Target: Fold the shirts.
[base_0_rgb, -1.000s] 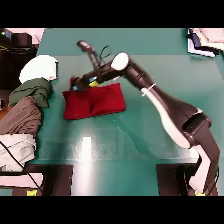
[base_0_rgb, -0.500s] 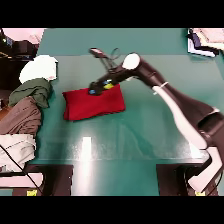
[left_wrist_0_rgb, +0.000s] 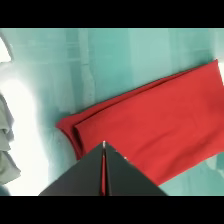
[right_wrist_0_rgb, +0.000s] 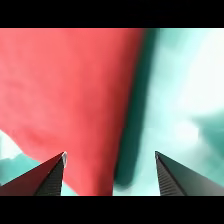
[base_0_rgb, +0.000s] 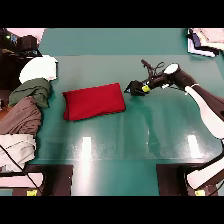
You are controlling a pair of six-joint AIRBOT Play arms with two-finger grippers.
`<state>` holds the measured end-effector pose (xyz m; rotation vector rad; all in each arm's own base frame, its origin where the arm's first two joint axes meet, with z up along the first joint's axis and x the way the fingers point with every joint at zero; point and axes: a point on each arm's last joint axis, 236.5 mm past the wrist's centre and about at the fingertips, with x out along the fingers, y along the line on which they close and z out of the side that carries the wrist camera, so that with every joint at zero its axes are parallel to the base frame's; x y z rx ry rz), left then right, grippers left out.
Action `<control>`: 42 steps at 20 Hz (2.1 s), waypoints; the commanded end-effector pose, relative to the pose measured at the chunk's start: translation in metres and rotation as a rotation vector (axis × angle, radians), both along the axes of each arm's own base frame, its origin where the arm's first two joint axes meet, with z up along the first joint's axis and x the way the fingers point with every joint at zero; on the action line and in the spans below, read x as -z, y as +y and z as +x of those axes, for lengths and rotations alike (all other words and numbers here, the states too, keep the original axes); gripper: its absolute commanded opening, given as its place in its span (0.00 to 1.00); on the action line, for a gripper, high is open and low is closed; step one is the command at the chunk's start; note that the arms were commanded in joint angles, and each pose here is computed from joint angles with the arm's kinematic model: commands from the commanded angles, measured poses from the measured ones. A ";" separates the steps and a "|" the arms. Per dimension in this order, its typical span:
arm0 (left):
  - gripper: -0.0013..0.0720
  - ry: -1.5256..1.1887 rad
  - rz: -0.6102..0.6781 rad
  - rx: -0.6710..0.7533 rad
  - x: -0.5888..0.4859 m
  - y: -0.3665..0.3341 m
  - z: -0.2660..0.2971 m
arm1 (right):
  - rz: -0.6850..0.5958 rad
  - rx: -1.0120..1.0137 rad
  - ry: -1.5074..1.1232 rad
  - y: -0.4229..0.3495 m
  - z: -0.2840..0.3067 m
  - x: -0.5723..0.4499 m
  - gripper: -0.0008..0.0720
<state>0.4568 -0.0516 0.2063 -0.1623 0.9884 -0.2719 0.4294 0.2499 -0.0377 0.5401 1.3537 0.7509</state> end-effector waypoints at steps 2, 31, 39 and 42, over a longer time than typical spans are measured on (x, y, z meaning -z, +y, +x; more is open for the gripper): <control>0.05 0.000 -0.013 0.006 -0.001 -0.003 0.000 | 0.080 -0.012 0.101 0.028 -0.002 0.024 0.89; 0.05 0.000 -0.038 0.044 -0.003 -0.022 -0.003 | -0.229 1.068 -0.304 -0.428 -0.041 -0.100 0.03; 0.05 -0.081 -0.051 0.148 -0.014 -0.080 0.001 | -0.368 1.311 -0.132 -0.504 -0.150 -0.057 0.03; 0.05 -0.067 -0.044 0.151 -0.012 -0.079 -0.002 | -0.457 1.299 -0.075 -0.514 -0.166 -0.057 0.03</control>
